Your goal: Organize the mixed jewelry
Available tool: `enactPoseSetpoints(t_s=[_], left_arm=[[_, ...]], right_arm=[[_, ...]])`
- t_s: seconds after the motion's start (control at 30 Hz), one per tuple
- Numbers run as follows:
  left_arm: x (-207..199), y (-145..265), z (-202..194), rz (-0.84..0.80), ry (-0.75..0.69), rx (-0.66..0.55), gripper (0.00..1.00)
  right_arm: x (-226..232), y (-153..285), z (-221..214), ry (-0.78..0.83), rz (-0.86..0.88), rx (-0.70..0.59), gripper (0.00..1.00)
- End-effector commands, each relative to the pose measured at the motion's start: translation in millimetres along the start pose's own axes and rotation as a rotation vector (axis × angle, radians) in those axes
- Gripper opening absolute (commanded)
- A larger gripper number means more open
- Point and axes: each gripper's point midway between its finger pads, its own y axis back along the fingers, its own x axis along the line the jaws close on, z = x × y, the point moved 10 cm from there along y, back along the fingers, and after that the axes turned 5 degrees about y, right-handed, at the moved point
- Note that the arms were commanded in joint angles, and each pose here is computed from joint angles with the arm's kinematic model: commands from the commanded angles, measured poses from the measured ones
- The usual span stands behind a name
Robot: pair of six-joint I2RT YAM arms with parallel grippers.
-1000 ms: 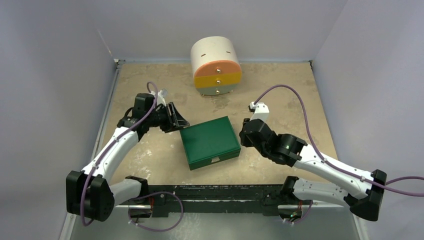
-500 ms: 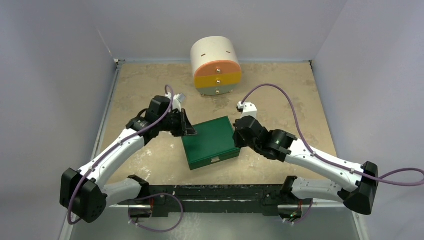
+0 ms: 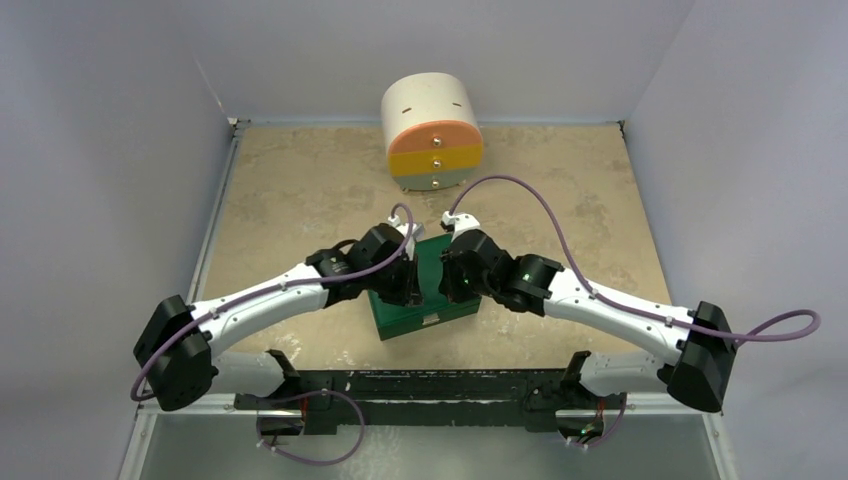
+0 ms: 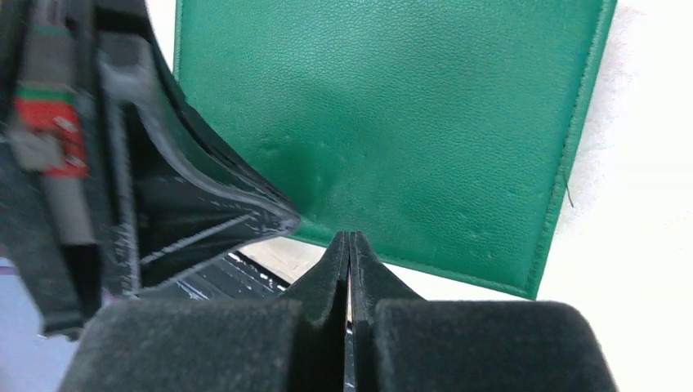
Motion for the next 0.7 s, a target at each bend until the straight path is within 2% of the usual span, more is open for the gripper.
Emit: enactPoseSetpoints(t_s=[0.0,0.3,0.67], left_arm=[[-7.3,-12.9,1.6,0.062,-0.019,-0.095,0.0],[5.1,-27.1,-21.1,0.198,-0.074,-0.058,0.0],[25.4,-34.3,-43.4,0.222,-0.032,-0.032,0.0]], right_arm=[[8.0,-1.0,7.5,-0.004,0.072,-0.025,0.0],[3.7,-15.6,-6.8,-0.006,0.049,0.03,0.0],[-6.1,-30.3,-29.9,-0.016,0.01,0.09,0.0]])
